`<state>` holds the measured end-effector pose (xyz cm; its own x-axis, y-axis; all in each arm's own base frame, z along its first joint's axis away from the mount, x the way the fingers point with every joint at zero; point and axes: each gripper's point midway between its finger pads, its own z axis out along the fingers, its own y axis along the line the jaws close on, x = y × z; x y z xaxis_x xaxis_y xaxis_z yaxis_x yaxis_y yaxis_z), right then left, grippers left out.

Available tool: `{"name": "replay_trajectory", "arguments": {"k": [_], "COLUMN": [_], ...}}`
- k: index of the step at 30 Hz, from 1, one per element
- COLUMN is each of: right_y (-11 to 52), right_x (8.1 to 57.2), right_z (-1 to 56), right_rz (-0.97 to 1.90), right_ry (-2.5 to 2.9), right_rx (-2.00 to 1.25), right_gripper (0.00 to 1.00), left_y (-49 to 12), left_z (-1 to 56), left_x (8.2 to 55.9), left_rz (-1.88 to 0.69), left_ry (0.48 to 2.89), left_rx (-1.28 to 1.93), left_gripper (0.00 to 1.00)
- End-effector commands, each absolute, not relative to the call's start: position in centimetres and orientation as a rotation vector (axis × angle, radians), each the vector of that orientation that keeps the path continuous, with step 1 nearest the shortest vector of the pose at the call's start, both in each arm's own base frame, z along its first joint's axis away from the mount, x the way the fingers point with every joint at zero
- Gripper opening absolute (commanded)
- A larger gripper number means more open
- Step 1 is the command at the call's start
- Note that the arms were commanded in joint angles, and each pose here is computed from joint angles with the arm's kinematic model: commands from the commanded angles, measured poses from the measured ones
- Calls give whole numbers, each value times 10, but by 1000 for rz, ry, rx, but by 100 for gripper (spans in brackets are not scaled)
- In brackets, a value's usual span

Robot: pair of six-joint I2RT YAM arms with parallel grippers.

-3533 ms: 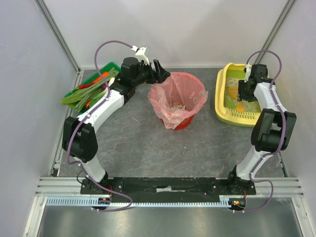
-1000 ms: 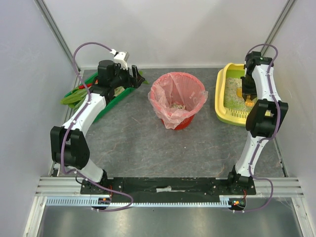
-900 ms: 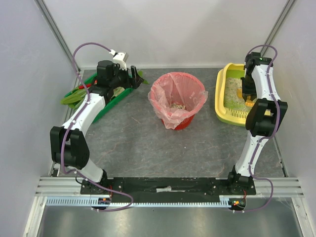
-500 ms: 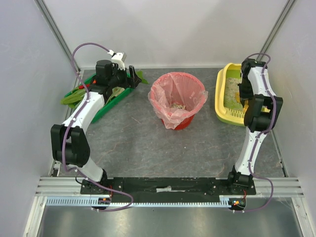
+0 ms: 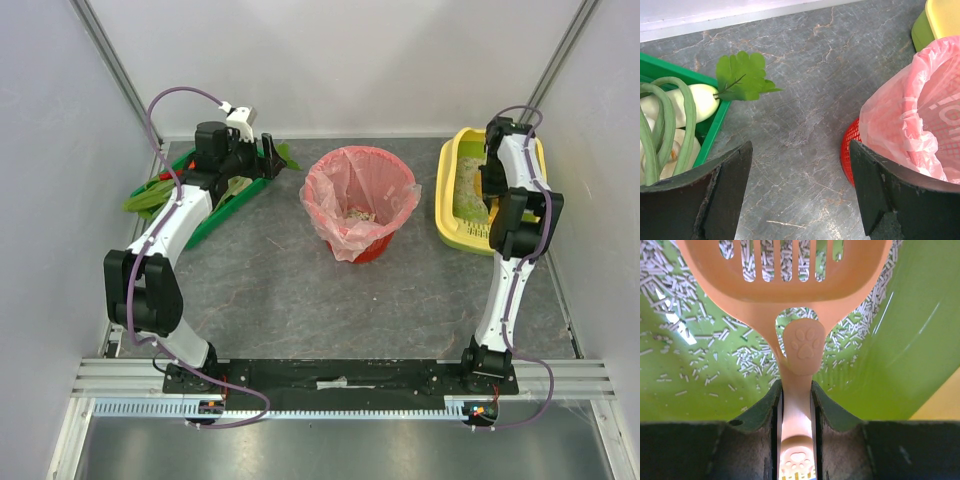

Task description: Clean the litter box

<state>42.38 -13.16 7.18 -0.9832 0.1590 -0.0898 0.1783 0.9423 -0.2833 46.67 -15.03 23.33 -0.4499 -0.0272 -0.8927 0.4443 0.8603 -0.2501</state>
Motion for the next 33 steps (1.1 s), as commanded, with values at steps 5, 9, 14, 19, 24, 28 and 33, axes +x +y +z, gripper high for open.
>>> {"name": "replay_trajectory", "arguments": {"k": [5, 9, 14, 19, 24, 28, 33], "right_y": [-145, -149, -151, -154, -157, -160, -162], "right_x": [443, 452, 468, 481, 497, 515, 519], "right_z": [63, 57, 51, 44, 45, 48, 51], "right_rz": [-442, -431, -423, -422, -416, -407, -420], "right_ry": [2981, 2951, 2895, 2854, 2784, 2698, 2672], "right_rx": [307, 334, 342, 347, 355, 357, 336], "right_gripper": [0, 0, 0, 0, 0, 0, 0], "left_y": [-147, -146, -143, -140, -135, -132, -128], "left_z": [254, 249, 249, 249, 252, 252, 255], "left_x": [475, 470, 467, 464, 458, 454, 449], "left_rz": [-531, -530, -518, -504, -492, -477, -461], "left_ry": [1915, 1928, 1927, 1933, 1930, 1930, 1929], "left_rx": [288, 279, 271, 246, 211, 191, 164], "left_gripper": [83, 83, 83, 83, 82, 82, 82]}}
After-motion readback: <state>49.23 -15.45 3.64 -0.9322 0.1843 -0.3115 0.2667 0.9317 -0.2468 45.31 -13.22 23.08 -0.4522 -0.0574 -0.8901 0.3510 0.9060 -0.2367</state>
